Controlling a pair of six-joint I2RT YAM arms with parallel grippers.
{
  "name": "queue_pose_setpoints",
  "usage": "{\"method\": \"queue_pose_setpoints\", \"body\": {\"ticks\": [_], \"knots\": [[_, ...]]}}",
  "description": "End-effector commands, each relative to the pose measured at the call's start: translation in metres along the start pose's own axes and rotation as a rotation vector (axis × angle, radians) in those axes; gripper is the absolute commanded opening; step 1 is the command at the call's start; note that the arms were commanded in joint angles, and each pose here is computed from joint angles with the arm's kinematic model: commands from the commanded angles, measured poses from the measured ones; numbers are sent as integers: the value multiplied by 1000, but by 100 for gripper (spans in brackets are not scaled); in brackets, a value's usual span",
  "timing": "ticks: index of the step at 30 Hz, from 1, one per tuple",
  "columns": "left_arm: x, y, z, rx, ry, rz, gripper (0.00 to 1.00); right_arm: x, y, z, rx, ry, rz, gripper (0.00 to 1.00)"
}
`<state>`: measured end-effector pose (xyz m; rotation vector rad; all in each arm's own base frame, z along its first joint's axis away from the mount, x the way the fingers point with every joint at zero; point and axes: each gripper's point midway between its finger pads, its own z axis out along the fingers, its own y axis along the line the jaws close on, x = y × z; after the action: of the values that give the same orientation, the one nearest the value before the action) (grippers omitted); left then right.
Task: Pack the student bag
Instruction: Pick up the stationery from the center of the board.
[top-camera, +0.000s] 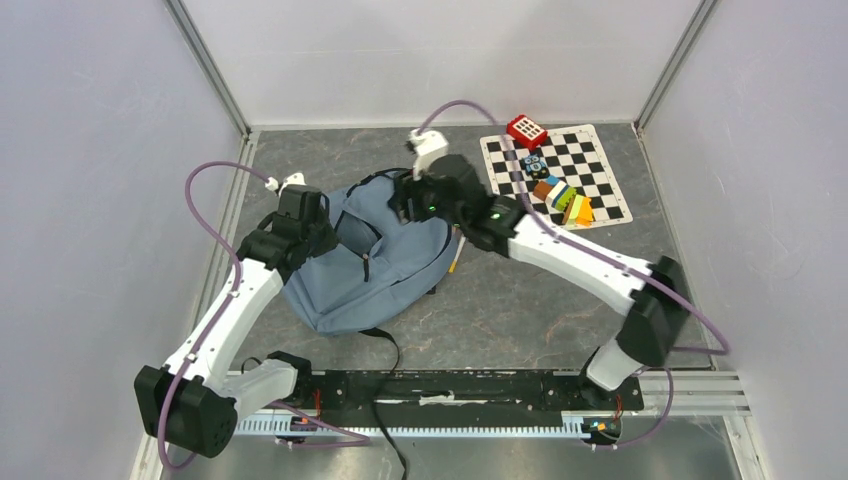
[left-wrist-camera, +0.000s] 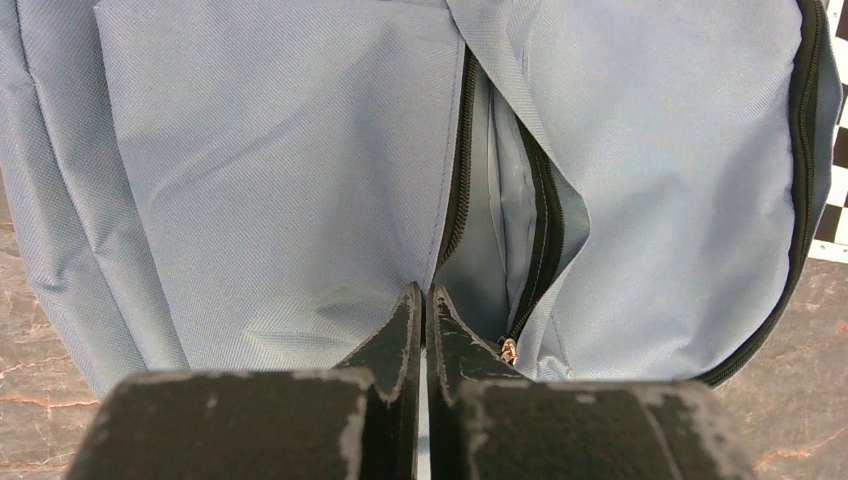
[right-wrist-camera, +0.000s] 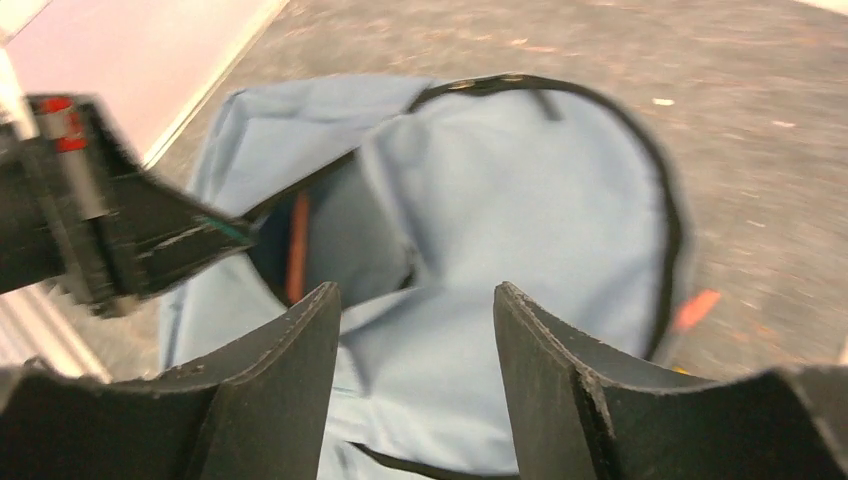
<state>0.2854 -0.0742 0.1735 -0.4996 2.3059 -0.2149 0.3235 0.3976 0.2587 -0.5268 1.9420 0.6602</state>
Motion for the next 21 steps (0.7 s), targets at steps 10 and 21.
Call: {"method": "queue_pose_setpoints", "body": {"ticks": [10,21], "knots": [[0,9,-9,-1,-44,-35,2,104,-192,-28,453,168,323,64],[13,16,-11,-1,-24,-63,2,155,-200,20,483,384,343,63]]}}
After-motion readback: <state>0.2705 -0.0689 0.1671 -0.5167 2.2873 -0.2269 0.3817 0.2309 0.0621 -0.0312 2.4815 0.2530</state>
